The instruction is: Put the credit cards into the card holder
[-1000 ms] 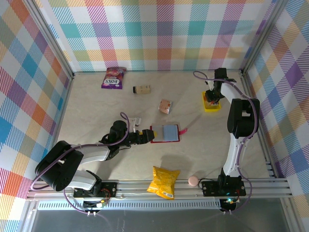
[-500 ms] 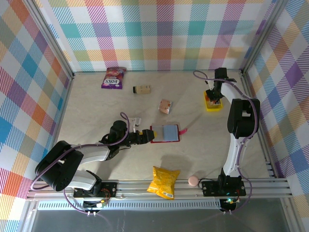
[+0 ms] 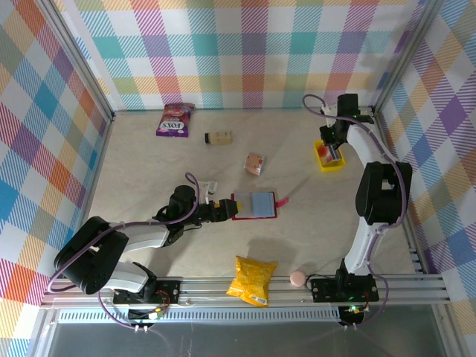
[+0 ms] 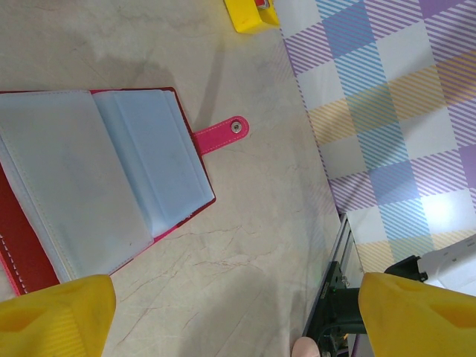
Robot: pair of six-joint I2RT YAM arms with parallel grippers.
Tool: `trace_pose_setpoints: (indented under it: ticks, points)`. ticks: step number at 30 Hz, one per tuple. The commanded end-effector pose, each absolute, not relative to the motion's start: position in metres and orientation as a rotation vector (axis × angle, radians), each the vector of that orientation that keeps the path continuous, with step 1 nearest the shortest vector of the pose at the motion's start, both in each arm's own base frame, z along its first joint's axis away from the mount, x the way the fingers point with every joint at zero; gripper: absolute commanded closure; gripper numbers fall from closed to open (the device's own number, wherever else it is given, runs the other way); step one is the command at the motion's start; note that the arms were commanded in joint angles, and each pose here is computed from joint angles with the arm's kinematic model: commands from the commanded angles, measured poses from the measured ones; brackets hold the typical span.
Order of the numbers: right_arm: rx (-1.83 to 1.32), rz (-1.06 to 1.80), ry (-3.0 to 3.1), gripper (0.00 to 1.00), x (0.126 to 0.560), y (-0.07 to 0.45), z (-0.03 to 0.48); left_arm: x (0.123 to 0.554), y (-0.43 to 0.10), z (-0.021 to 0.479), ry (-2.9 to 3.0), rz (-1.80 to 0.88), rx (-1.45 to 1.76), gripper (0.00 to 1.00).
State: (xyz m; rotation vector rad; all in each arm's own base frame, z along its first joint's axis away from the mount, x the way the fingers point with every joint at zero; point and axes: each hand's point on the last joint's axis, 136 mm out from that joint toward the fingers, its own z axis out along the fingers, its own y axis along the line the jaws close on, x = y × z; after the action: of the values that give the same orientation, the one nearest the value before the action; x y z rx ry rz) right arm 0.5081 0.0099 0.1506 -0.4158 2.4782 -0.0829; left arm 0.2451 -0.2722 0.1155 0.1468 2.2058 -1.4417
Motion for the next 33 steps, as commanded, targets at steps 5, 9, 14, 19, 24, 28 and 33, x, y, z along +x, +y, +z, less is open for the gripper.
trace_pose_setpoints:
  ticks: [5,9,14,19,24,28,33]
  points:
    - [-0.374,-0.162,2.605,0.40,0.490,-0.007,0.128,0.242,-0.276,0.129,2.169,-1.470,0.190,0.15]
    - [-0.434,-0.147,2.689,0.32,0.492,-0.007,0.095,0.241,-0.276,0.130,2.167,-1.467,0.191,0.15]
    - [-0.454,-0.188,2.723,0.30,0.501,-0.012,0.077,0.242,-0.276,0.129,2.169,-1.466,0.193,0.15]
    - [-0.441,-0.283,2.711,0.29,0.507,-0.023,0.076,0.242,-0.277,0.128,2.171,-1.465,0.194,0.15]
    - [-0.438,-0.266,2.695,0.30,0.507,-0.022,0.082,0.242,-0.276,0.129,2.169,-1.465,0.196,0.16]
    - [-0.465,-0.230,2.707,0.29,0.508,-0.016,0.077,0.241,-0.276,0.129,2.171,-1.465,0.196,0.16]
    - [-0.503,-0.184,2.743,0.29,0.502,-0.011,0.062,0.241,-0.276,0.129,2.171,-1.464,0.196,0.16]
